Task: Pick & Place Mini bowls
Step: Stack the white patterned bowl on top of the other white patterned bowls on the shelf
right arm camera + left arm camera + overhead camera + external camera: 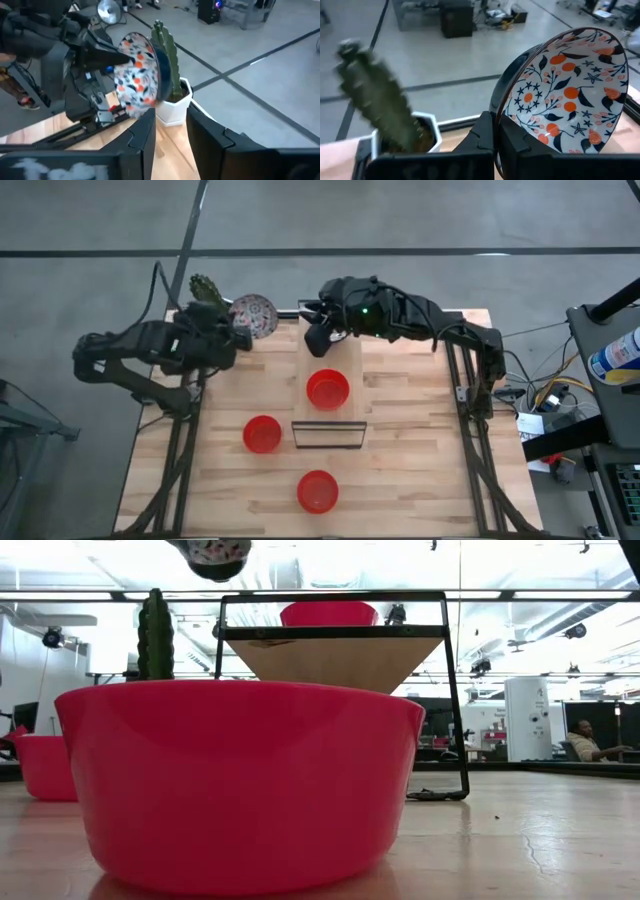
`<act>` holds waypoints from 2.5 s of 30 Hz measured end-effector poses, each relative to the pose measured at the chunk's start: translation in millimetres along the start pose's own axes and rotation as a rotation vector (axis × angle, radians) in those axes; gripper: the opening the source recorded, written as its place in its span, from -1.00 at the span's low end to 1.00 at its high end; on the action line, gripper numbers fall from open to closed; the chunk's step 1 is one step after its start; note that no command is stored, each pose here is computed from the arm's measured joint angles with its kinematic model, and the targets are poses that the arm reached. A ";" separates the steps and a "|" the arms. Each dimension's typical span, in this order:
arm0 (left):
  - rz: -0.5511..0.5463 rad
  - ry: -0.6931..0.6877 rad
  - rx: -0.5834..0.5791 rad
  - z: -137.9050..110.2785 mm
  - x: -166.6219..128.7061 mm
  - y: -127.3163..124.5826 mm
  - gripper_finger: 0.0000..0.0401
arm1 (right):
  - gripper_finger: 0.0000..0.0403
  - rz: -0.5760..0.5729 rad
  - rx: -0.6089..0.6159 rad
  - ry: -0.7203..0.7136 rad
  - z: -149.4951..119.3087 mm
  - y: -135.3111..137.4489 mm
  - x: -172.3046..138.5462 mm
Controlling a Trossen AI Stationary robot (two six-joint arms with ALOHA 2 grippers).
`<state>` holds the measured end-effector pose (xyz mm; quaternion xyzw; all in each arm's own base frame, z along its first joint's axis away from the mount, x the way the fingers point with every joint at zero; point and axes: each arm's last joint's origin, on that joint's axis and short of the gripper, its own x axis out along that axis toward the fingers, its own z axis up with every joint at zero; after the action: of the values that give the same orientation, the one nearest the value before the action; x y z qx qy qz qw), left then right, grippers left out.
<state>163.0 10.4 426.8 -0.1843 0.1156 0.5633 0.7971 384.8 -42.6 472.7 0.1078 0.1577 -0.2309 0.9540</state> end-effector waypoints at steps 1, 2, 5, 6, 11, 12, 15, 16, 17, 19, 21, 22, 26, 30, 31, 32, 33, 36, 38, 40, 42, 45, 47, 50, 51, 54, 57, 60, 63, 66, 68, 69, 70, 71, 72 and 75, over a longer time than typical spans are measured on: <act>-0.013 -0.009 0.021 1.3 0.9 -3.8 -1.00 | -0.45 0.001 0.001 -0.009 -0.8 0.2 2.7; -0.028 -0.019 0.041 2.3 1.4 -8.2 -1.00 | -0.42 0.003 0.001 -0.019 -1.7 0.5 5.5; -0.062 -0.049 0.084 5.1 3.0 -19.4 -1.00 | -0.32 0.012 0.010 -0.046 -5.7 2.0 14.6; -0.066 -0.055 0.090 5.7 3.5 -21.8 -1.00 | -0.28 0.012 0.008 -0.043 -7.4 2.0 16.3; -0.053 -0.064 0.110 5.4 7.2 -25.9 -1.00 | -0.09 0.010 -0.013 -0.020 -15.6 3.0 23.0; -0.052 -0.065 0.110 5.3 7.6 -26.4 -1.00 | -0.07 0.010 -0.013 -0.019 -17.4 3.3 24.8; -0.053 -0.064 0.109 4.6 8.4 -28.7 -1.00 | -0.04 0.013 -0.011 -0.024 -23.6 4.9 31.7; -0.053 -0.064 0.110 4.4 8.6 -29.1 -1.00 | -0.04 0.016 -0.008 -0.028 -25.5 5.7 33.7; -0.055 -0.064 0.108 4.3 8.7 -29.5 -1.00 | -0.04 0.017 -0.006 -0.029 -27.8 6.1 36.0; -0.064 -0.060 0.100 4.6 8.7 -30.6 -1.00 | -0.06 0.012 -0.005 -0.030 -31.5 6.2 39.6; -0.072 -0.050 0.101 4.1 8.9 -30.9 -1.00 | -0.09 -0.012 0.003 -0.025 -34.7 5.3 42.0; -0.074 -0.049 0.099 4.1 8.8 -31.0 -1.00 | -0.10 -0.023 0.013 -0.025 -35.5 4.8 42.5; -0.078 -0.045 0.089 4.1 8.8 -31.2 -1.00 | -0.17 -0.036 0.021 -0.028 -34.7 0.8 44.0; -0.097 -0.041 0.069 4.9 8.6 -33.2 -0.98 | -0.26 -0.045 0.027 -0.029 -33.7 -3.3 45.4; -0.102 -0.041 0.071 5.2 8.5 -33.7 -0.98 | -0.29 -0.043 0.029 -0.029 -33.3 -4.5 45.8; -0.108 -0.042 0.072 5.6 8.6 -34.4 -0.98 | -0.32 -0.044 0.030 -0.030 -33.1 -5.0 46.0; -0.115 -0.041 0.070 6.0 8.5 -35.1 -0.99 | -0.36 -0.045 0.031 -0.031 -32.8 -5.6 46.2; -0.122 -0.045 0.074 6.7 8.5 -36.3 -0.99 | -0.46 -0.042 0.032 -0.029 -32.6 -6.5 46.5; -0.124 -0.048 0.071 6.9 8.5 -36.8 -0.99 | -0.54 -0.040 0.035 -0.030 -32.3 -7.2 46.8; -0.125 -0.047 0.070 6.9 8.5 -36.9 -0.99 | -0.65 -0.035 0.042 -0.030 -31.7 -8.5 47.2; -0.124 -0.047 0.070 6.5 8.8 -37.7 -0.99 | -0.76 -0.033 0.047 -0.029 -31.4 -9.9 47.7; -0.128 -0.048 0.061 6.6 8.8 -38.5 -0.98 | -0.89 -0.034 0.052 -0.029 -30.7 -12.5 48.5; -0.127 -0.046 0.065 6.0 9.2 -39.2 -0.98 | -0.91 -0.036 0.058 -0.025 -30.5 -14.4 49.0; -0.125 -0.046 0.075 5.8 9.4 -39.2 -0.98 | -0.92 -0.022 0.071 -0.016 -30.0 -18.2 50.3; -0.125 -0.046 0.077 5.8 9.4 -39.2 -0.98 | -0.92 -0.016 0.076 -0.014 -29.7 -19.7 50.8; -0.129 -0.044 0.076 5.8 9.4 -39.7 -0.92 | -0.93 -0.002 0.094 -0.003 -29.2 -23.6 52.0; -0.143 -0.032 0.075 5.7 9.1 -40.1 -0.83 | -0.94 0.008 0.094 0.003 -29.2 -24.7 52.4; -0.156 -0.023 0.092 5.4 8.6 -40.3 -0.75 | -0.95 0.007 0.092 0.006 -29.6 -24.8 52.4; -0.164 -0.019 0.098 5.7 8.5 -40.7 -0.72 | -0.96 0.007 0.092 0.006 -29.5 -24.8 52.4; -0.169 -0.022 0.102 6.3 8.4 -41.1 -0.71 | -0.96 0.007 0.092 0.005 -29.5 -24.8 52.4; -0.170 -0.023 0.101 6.5 8.4 -41.3 -0.71 | -0.96 0.007 0.093 0.005 -29.5 -24.8 52.4; -0.171 -0.024 0.098 6.6 8.3 -41.4 -0.71 | -0.96 0.007 0.093 0.005 -29.4 -24.8 52.4; -0.171 -0.025 0.096 6.8 8.4 -41.5 -0.71 | -0.96 0.007 0.093 0.004 -29.4 -24.8 52.4; -0.171 -0.026 0.095 6.9 8.4 -41.6 -0.71 | -0.96 0.007 0.093 0.004 -29.3 -24.8 52.4; -0.172 -0.027 0.094 7.1 8.4 -41.7 -0.70 | -0.96 0.006 0.093 0.004 -29.4 -24.8 52.4; -0.170 -0.033 0.090 7.5 8.3 -41.9 -0.70 | -0.96 0.006 0.094 0.002 -29.2 -24.8 52.4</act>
<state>205.1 8.2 437.2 -0.1483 0.1116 0.4907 0.8513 409.9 -77.3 424.0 0.1534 0.1473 -0.2351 0.9484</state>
